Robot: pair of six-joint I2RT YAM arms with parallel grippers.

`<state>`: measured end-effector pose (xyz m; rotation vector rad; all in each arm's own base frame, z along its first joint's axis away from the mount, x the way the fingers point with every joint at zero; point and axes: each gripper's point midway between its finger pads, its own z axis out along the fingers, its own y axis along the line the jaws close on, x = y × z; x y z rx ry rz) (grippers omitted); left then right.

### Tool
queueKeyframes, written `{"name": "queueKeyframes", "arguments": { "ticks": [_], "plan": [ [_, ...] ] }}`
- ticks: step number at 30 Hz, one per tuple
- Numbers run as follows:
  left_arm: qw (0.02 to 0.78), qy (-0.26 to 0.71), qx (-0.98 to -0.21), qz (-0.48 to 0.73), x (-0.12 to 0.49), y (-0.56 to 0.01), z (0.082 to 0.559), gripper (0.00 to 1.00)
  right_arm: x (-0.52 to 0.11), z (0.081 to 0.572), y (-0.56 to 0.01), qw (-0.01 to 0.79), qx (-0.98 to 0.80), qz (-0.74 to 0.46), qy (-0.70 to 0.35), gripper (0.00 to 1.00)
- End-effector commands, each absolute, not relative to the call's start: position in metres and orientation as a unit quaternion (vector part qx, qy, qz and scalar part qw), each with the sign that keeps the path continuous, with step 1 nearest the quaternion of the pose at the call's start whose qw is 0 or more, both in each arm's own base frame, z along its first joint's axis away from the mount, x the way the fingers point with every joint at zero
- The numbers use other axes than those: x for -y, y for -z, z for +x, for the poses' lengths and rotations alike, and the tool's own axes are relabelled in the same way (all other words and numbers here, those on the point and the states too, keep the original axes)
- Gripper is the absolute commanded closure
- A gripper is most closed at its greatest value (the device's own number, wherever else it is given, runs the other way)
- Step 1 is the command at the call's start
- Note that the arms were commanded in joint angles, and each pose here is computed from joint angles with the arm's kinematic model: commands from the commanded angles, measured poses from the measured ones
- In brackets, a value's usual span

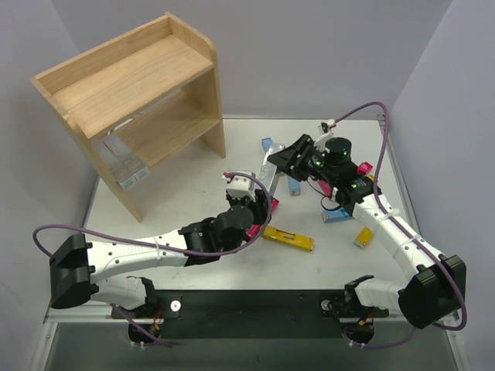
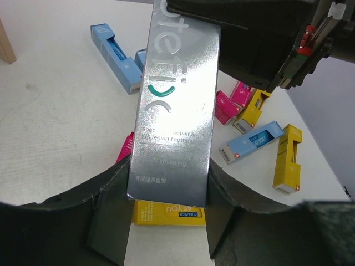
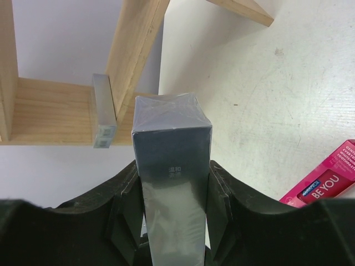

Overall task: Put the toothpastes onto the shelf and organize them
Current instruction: Pick up the toothpaste from the center of the board, then place the toothpaste on the shelf.

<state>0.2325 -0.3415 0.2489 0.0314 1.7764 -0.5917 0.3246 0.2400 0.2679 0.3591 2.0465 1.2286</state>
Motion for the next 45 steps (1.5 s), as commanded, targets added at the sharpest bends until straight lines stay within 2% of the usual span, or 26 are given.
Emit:
{"name": "queueKeyframes", "arguments": {
  "ticks": [1, 2, 5, 8, 17, 26, 45],
  "plan": [
    [0.614, 0.281, -0.738, -0.016, 0.341, -0.274, 0.237, 0.70, -0.243, 0.316, -0.298, 0.378, -0.764, 0.125, -0.508, 0.55],
    [0.615, 0.278, -0.738, -0.019, 0.339, -0.274, 0.238, 0.72, -0.241, 0.316, -0.296, 0.377, -0.766, 0.125, -0.505, 0.40],
    [0.623, 0.245, -0.743, -0.024, 0.327, -0.268, 0.244, 0.78, -0.229, 0.318, -0.290, 0.379, -0.773, 0.137, -0.490, 0.20],
    [0.630, 0.200, -0.749, -0.055, 0.303, -0.264, 0.258, 0.82, -0.210, 0.320, -0.284, 0.388, -0.781, 0.150, -0.466, 0.12],
    [0.638, 0.073, -0.749, -0.164, 0.205, -0.270, 0.304, 0.88, -0.157, 0.307, -0.261, 0.400, -0.807, 0.162, -0.402, 0.10],
    [0.639, -0.031, -0.729, -0.243, 0.124, -0.288, 0.334, 0.92, -0.148, 0.285, -0.260, 0.433, -0.826, 0.101, -0.346, 0.08],
    [0.635, -0.178, -0.701, -0.271, 0.063, -0.295, 0.381, 0.92, -0.152, 0.259, -0.255, 0.453, -0.838, 0.028, -0.302, 0.07]
  ]
}}
